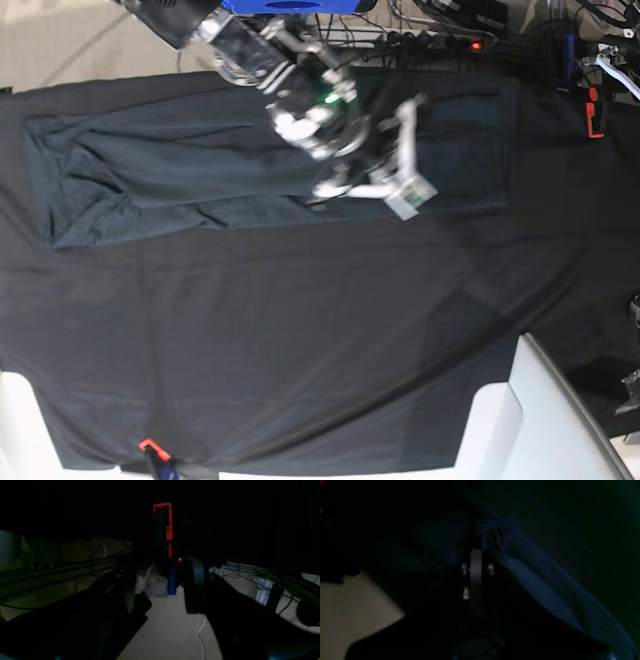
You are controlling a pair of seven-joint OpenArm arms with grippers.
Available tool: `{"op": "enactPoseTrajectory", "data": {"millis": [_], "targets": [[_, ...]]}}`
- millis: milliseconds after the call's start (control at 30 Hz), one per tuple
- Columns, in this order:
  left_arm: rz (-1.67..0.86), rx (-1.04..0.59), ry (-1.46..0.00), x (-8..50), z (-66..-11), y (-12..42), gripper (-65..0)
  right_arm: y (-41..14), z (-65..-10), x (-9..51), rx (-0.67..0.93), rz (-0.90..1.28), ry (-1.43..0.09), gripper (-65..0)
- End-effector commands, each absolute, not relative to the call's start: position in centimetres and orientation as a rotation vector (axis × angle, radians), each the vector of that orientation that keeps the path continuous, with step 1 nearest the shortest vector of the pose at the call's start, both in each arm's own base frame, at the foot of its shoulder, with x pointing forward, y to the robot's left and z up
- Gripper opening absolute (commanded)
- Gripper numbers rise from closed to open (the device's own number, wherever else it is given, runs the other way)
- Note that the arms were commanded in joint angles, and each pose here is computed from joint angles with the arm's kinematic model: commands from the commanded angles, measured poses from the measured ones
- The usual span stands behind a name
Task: Fold the T-shirt properly
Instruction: 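Drag the right gripper across the folded band toward the left gripper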
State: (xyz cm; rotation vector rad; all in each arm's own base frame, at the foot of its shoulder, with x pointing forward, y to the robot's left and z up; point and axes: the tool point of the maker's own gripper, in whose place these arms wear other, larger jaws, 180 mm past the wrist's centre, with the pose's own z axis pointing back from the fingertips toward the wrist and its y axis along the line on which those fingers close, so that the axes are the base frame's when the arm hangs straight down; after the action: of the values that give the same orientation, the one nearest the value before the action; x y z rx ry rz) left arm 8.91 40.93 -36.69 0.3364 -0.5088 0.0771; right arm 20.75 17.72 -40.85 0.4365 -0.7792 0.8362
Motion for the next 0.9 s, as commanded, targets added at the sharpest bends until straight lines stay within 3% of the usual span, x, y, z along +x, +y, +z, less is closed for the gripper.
{"op": "enactPoseTrajectory", "data": {"millis": [0,333,733,800,867], "targets": [[0.065,0.365,-0.53,9.3,-35.6,41.6,-36.0,18.9,-39.1,21.5,0.469,0.835,-0.834,-64.4],[0.065,0.364,-0.529,9.3,-35.7,41.6,-36.0,21.7,-39.4,20.3,0.471,0.972,-0.829,-64.4],[0.067,0.363,-0.529,9.3,-35.7,41.6,-36.0,22.0,-38.3,21.8,0.458,0.96,-0.873,-63.8],[0.067,0.363,-0.529,9.3,-35.7,41.6,-36.0,22.0,-38.1,21.8,0.461,0.959,-0.877,-58.5],[0.068,0.362,-0.529,9.3,-35.8,41.5,-36.0,22.3,-37.4,21.8,0.472,0.957,-0.894,-47.4]]}}
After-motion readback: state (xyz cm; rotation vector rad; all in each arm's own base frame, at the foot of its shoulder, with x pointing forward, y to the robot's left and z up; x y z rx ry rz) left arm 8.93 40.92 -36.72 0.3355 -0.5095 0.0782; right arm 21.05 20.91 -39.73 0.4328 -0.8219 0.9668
